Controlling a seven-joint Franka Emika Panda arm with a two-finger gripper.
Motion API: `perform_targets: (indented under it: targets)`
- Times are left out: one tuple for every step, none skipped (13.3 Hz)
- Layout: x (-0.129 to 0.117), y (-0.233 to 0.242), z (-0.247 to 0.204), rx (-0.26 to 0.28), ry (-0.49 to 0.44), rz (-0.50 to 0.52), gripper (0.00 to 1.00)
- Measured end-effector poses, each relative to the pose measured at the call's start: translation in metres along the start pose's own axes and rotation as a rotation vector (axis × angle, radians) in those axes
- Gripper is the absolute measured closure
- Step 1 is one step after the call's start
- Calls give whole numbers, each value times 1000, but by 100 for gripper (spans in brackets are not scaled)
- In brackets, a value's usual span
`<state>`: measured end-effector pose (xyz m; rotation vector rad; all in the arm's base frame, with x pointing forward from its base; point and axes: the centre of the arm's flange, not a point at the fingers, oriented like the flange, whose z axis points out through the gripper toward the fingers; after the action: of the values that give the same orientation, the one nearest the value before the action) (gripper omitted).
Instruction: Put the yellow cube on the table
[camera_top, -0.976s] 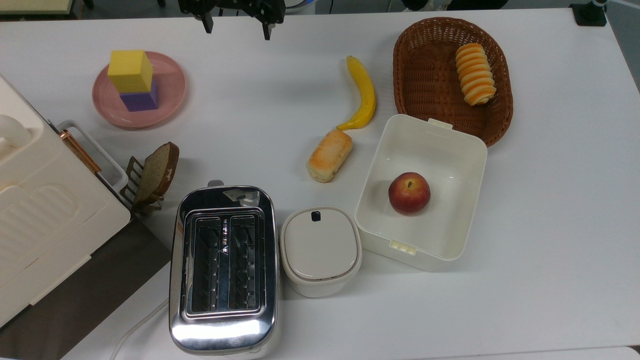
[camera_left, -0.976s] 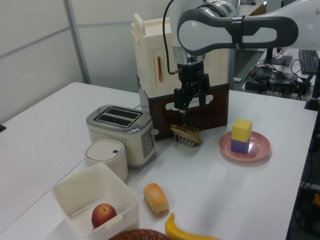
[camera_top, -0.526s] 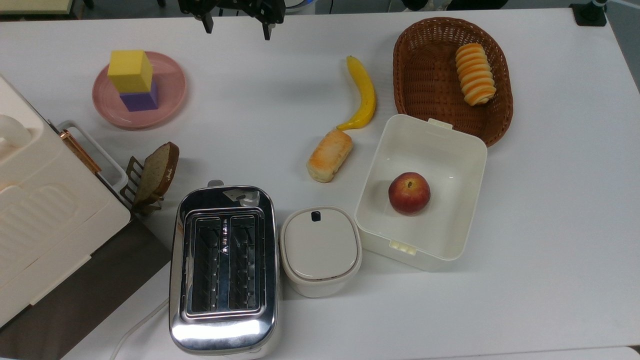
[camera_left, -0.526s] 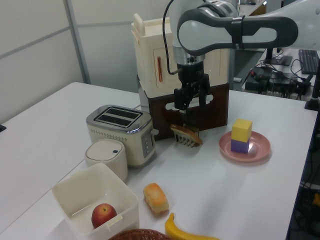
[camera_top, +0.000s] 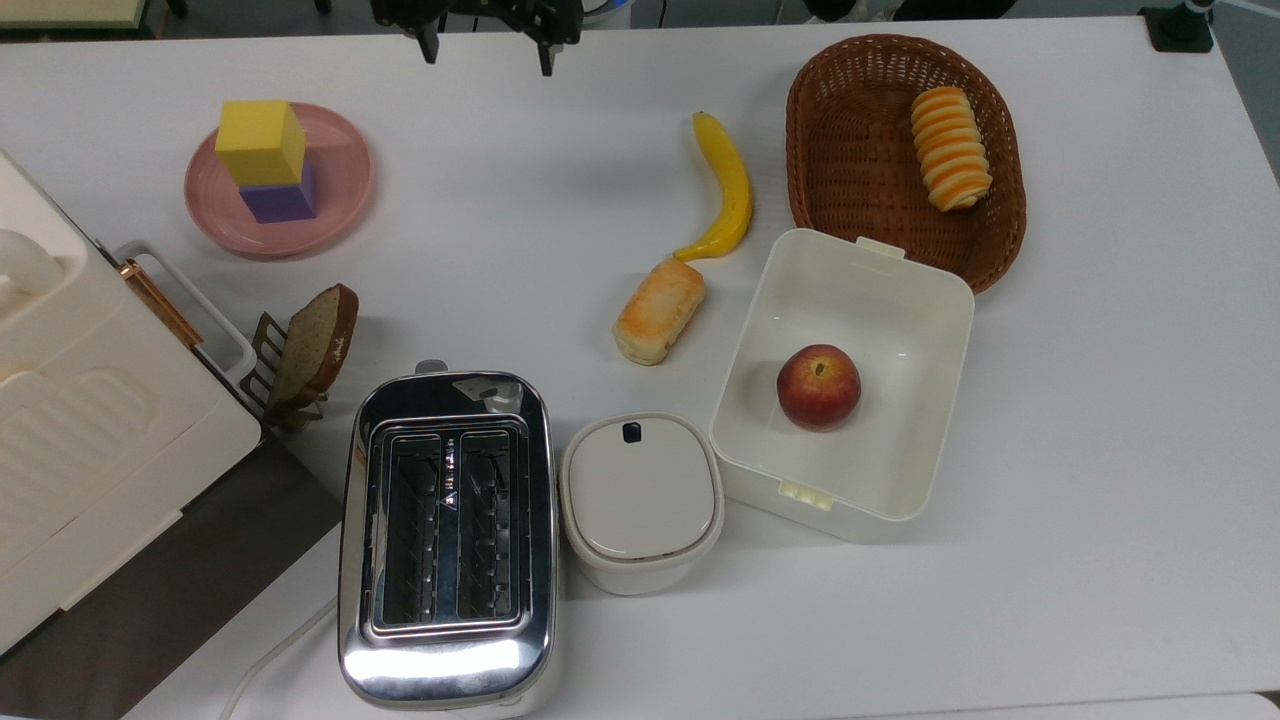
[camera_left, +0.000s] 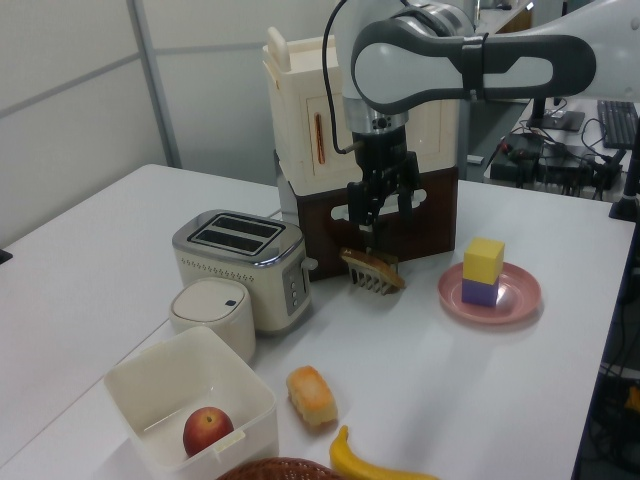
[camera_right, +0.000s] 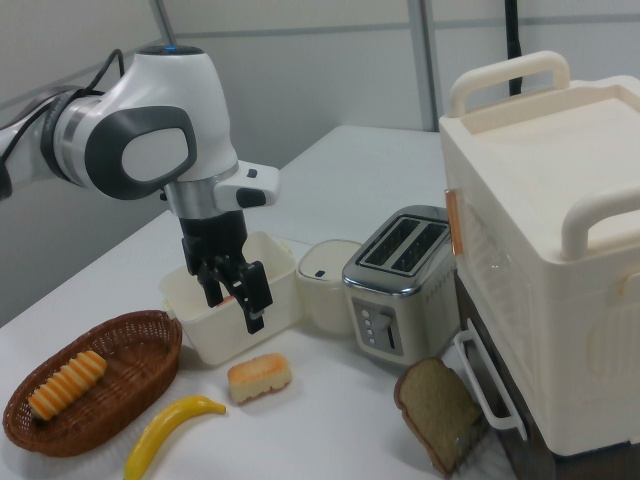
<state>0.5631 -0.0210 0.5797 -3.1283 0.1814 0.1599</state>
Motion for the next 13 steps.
perform_targets:
  targets:
    - [-1, -5, 1, -1, -4, -5, 0]
    - [-1, -13, 2, -2, -8, -8, 0]
    - [-2, -21, 4, -4, -12, -12, 0]
    - [-2, -31, 7, -6, -18, -18, 0]
    - [-2, -41, 11, -8, -24, -22, 0]
    - [-2, -50, 15, -10, -32, -28, 0]
    - [-1, -58, 19, -13, -39, -33, 0]
    - [-1, -64, 23, -14, -46, -38, 0]
    - [0, -68, 27, -16, -54, -40, 0]
    - [0, -71, 31, -18, -62, -39, 0]
    - [1, -74, 36, -20, -68, -36, 0]
    - [3, -77, 41, -21, -69, -27, 0]
    - [6, -81, 47, -20, -62, -15, 0]
